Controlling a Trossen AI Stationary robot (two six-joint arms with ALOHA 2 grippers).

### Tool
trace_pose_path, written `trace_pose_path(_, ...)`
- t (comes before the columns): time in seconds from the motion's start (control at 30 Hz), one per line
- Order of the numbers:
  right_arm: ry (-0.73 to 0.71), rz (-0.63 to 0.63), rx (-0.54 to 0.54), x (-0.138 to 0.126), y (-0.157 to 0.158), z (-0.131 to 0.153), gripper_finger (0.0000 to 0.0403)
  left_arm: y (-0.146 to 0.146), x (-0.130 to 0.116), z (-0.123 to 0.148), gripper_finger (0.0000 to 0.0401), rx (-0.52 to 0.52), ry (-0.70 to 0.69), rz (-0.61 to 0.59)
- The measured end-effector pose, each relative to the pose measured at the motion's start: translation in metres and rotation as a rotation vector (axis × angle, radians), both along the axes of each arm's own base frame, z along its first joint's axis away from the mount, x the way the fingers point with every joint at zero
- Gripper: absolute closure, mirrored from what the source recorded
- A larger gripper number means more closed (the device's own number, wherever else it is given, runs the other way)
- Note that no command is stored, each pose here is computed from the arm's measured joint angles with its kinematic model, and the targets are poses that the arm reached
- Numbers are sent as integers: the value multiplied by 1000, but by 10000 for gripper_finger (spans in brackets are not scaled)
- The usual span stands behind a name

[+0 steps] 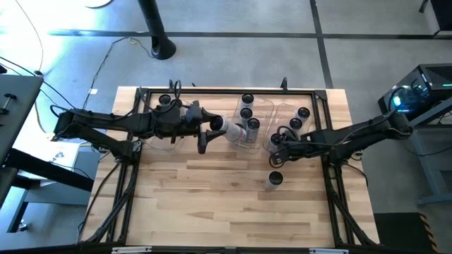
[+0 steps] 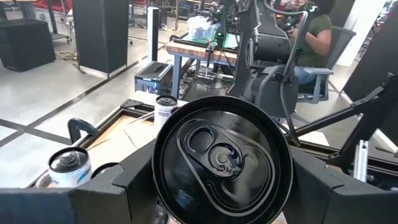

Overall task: Sort soda cans
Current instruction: Put the white-pink soda can into the top right transparent bin

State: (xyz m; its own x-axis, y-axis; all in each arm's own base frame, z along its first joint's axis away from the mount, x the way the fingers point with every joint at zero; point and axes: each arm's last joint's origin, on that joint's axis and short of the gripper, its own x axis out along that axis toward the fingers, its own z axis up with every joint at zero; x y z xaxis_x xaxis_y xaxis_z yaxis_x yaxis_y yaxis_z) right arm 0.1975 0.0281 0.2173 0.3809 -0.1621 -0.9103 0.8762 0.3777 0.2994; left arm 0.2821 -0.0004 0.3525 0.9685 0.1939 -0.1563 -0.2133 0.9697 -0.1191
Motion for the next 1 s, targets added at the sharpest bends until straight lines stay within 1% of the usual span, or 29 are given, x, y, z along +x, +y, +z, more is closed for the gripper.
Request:
trace_pose_path(0.27,-50,23,33,2,14,2,403,-5,0,1,161,-17,-10,-15)
trace_pose_path(0.4,-89,21,43,5,20,2,403,-8,1,4,161,-25,-43,-33)
trace_pose_path(0.6,-118,52,60,21,31,-9,403,-15,0,5,161,-31,-59,-63)
trace_pose_path(0.77,-153,95,102,34,41,-17,403,-21,0,6,161,-32,-62,-82)
trace_pose_path(1.0,-202,118,115,38,47,-16,403,-25,0,6,161,-41,-63,-97)
